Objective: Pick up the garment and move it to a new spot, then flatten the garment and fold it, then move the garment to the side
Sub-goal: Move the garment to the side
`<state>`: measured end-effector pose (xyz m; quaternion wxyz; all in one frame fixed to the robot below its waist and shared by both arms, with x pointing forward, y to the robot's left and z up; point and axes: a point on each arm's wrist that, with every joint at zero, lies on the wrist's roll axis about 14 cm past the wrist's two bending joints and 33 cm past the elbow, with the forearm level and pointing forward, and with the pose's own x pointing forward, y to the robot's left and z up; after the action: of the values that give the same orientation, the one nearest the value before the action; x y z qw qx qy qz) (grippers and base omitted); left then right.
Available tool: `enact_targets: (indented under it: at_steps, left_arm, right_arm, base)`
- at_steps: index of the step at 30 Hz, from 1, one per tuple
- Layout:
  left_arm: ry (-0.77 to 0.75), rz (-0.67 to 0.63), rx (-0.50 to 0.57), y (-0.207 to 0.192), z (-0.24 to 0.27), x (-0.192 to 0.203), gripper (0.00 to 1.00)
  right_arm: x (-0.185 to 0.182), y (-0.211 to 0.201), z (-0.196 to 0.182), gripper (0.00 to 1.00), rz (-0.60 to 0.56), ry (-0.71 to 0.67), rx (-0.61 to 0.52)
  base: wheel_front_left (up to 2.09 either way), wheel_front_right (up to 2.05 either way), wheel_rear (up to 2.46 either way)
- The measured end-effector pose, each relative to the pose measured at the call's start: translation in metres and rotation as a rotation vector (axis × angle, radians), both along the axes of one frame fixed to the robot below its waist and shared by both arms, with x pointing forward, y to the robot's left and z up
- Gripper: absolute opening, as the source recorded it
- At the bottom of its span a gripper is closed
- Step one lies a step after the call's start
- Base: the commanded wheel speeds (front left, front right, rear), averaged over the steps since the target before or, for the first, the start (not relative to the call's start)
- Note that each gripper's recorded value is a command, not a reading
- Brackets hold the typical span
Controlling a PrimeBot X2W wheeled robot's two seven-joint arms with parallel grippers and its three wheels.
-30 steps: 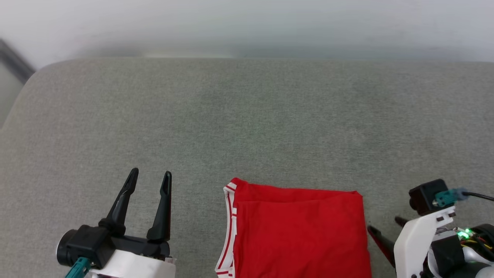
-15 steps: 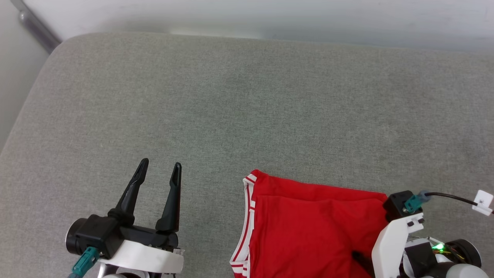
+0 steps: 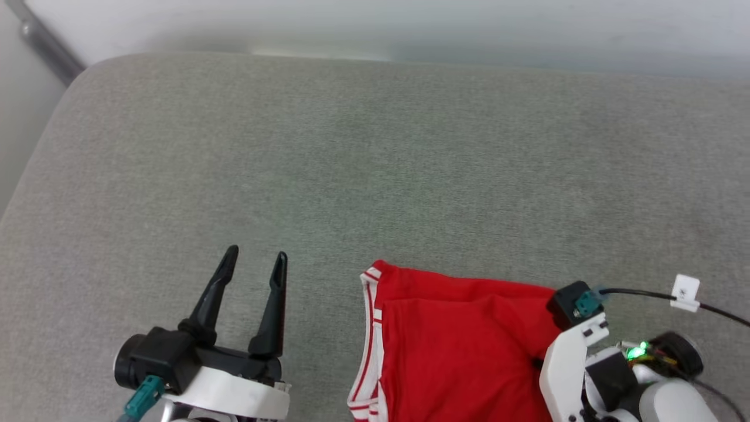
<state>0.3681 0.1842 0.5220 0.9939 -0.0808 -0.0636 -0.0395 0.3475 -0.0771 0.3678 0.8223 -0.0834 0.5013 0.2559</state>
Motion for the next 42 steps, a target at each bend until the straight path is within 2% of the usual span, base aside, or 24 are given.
enact_targets:
  at_steps: [7, 10, 17, 23, 31, 42]
  left_arm:
    - [0.021, -0.131, -0.032, -0.043, -0.009, 0.009, 1.00]
    - [0.030, -0.220, -0.044, -0.071, -0.014, 0.015, 1.00]
    - [0.008, -0.457, -0.078, -0.144, -0.015, 0.039, 1.00]
    - [-0.003, -0.594, -0.097, -0.184, -0.026, 0.063, 1.00]
    - [0.002, -0.701, -0.130, -0.214, -0.054, 0.089, 1.00]
    - [-0.002, -0.700, -0.143, -0.210, -0.079, 0.114, 1.00]
  right_arm:
    - [0.042, -0.054, 0.038, 0.00, 0.091, -0.252, -0.247]
    - [0.062, -0.091, 0.063, 0.00, 0.124, -0.363, -0.403]
    - [0.067, -0.197, 0.094, 0.00, 0.085, -0.386, -0.680]
    - [0.059, -0.273, 0.094, 0.00, 0.001, -0.309, -0.803]
    - [0.055, -0.355, 0.075, 0.00, -0.126, -0.252, -0.887]
    - [0.071, -0.415, 0.054, 0.00, -0.172, -0.259, -0.975]
  base:
    - [0.00, 0.00, 0.00]
    - [0.00, 0.00, 0.00]
    - [0.00, 0.00, 0.00]
    - [0.00, 0.00, 0.00]
    - [0.00, 0.00, 0.00]
    - [0.00, 0.00, 0.00]
